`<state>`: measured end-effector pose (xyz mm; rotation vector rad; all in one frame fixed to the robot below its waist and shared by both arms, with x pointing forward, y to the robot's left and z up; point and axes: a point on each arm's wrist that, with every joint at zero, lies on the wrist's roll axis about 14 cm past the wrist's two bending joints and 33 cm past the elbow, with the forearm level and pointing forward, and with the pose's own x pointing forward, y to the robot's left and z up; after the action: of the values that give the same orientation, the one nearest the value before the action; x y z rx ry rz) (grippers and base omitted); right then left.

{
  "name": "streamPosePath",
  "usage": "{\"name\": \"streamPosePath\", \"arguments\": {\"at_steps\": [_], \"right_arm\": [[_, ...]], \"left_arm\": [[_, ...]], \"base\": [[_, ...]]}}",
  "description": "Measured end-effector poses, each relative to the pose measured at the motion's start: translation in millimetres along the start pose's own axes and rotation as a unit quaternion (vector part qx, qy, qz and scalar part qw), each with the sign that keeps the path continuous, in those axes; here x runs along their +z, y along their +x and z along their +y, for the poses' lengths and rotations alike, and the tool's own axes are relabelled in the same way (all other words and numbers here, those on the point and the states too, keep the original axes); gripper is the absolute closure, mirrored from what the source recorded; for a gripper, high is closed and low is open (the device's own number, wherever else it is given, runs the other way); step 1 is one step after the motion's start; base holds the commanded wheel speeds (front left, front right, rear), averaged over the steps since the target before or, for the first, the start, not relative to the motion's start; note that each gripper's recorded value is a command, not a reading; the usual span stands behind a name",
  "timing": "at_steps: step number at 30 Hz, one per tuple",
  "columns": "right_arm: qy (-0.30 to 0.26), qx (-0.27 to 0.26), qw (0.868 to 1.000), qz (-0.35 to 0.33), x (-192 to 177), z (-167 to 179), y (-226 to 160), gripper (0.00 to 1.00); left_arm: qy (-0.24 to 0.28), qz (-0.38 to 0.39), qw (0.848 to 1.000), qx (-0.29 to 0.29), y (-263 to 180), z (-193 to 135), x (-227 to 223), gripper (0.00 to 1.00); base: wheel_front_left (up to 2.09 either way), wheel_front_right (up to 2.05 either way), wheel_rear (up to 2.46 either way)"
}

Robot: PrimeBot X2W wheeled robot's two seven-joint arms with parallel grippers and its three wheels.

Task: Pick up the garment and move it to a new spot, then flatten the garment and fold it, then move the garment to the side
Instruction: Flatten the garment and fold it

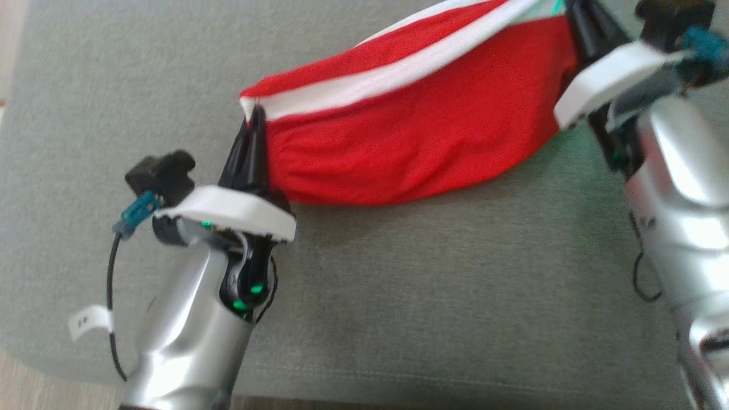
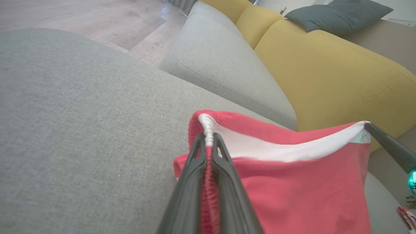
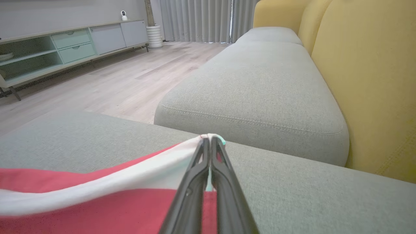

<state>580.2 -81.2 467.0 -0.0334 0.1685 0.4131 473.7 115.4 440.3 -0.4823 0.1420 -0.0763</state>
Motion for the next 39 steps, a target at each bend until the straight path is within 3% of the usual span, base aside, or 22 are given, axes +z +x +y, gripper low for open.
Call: {"name": "streamPosePath", "arguments": {"at_steps": [11,13,14,15,16,29,39], "right_arm": [[-0.029,-0.016,0.998,0.044,-29.5,-19.4,51.3,1.00],[-0.032,-0.019,0.998,0.046,-33.4,-22.6,55.7,1.00],[-0.034,-0.020,0.998,0.047,-34.6,-23.5,57.6,1.00],[-0.034,-0.020,0.998,0.047,-34.6,-23.5,57.6,0.80],[-0.030,-0.022,0.998,0.045,-34.7,-24.0,59.5,0.03],[0.003,-0.037,0.999,0.040,-39.4,-25.4,49.2,0.00],[0.036,-0.036,0.985,0.165,-105.9,-13.7,6.7,0.00]], "left_arm": [[-0.006,0.005,0.999,0.032,26.8,14.7,-0.3,1.00],[-0.007,0.005,0.999,0.031,32.9,14.0,-0.8,0.84],[-0.006,0.005,0.999,0.032,35.7,13.9,-1.5,0.65],[-0.006,0.005,0.999,0.032,35.7,13.9,-1.5,0.10],[-0.005,0.007,0.999,0.033,38.0,14.3,-3.0,0.00],[0.016,0.016,0.998,0.062,29.9,24.5,-12.3,0.00],[0.024,0.011,0.996,0.084,4.3,34.0,-10.9,0.00]], "base": [[0.00,0.00,0.00],[0.00,0.00,0.00],[0.00,0.00,0.00],[0.00,0.00,0.00],[0.00,0.00,0.00],[0.00,0.00,0.00],[0.00,0.00,0.00]]}}
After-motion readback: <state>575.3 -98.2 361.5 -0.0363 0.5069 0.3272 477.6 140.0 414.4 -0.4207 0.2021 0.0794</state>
